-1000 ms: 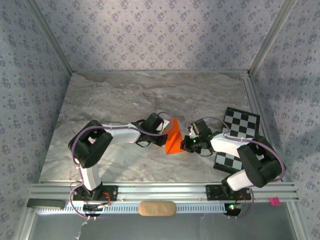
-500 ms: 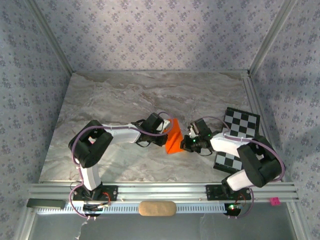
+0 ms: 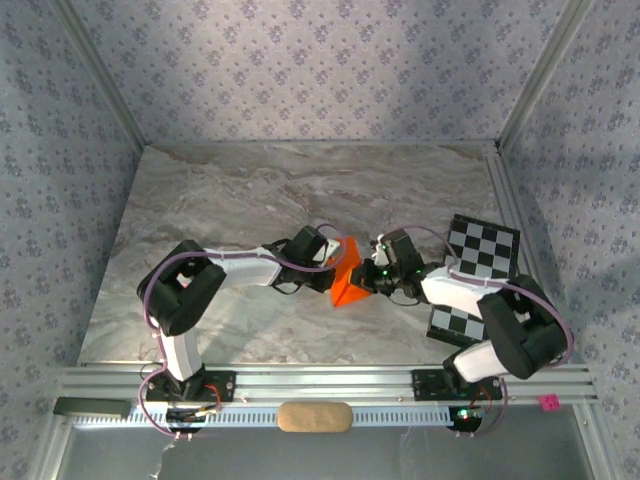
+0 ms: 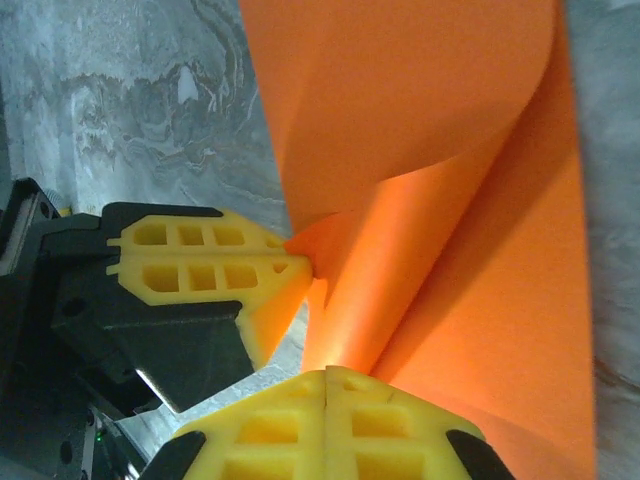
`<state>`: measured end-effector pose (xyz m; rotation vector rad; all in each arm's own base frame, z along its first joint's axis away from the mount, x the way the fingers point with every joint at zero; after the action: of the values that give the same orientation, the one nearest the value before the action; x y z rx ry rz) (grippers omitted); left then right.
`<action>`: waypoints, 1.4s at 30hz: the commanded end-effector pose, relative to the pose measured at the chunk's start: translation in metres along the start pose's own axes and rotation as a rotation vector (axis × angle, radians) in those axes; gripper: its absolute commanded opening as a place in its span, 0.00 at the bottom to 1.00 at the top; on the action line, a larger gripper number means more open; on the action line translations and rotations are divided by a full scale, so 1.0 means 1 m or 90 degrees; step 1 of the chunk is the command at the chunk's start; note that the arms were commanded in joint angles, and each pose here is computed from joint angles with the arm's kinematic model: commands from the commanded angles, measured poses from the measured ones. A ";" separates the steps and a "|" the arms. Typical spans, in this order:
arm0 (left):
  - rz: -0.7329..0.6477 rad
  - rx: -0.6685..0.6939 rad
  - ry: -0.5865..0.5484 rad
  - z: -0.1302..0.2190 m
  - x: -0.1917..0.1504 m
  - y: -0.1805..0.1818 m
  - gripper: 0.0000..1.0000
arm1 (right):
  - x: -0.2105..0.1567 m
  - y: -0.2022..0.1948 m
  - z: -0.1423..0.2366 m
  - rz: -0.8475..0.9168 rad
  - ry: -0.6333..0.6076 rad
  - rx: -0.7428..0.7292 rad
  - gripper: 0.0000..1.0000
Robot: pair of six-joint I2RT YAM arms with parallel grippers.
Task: Fold a paper plane with a square sheet of paper (pick it up from the middle)
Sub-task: Fold the triangle a second time at the center of the table.
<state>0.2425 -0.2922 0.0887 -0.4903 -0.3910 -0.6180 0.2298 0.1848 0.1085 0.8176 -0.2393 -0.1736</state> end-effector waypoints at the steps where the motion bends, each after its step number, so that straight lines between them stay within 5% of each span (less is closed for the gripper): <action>1: -0.004 0.012 0.019 -0.007 -0.004 0.005 0.00 | 0.004 0.012 -0.006 -0.004 0.006 0.032 0.00; 26: -0.008 0.011 0.024 -0.008 -0.005 0.005 0.00 | -0.001 -0.007 -0.039 -0.042 0.043 0.025 0.00; 42: -0.009 0.015 0.033 -0.009 -0.008 0.006 0.00 | 0.001 -0.007 -0.024 -0.037 0.019 0.024 0.00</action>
<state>0.2438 -0.2937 0.0877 -0.4904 -0.3945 -0.6264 0.2352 0.2004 0.0761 0.8647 -0.1737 -0.2102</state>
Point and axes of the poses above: each hand's point on the last joint's axis, 136 mm out from that joint toward the fingers, its own z axis back along the fingers, its own y axis along the line the jaws close on, x = y × z, the point moved 8 cm from there along z, back along the fingers, and after that the axes turned 4 degrees about -z, right-handed, at the moved point
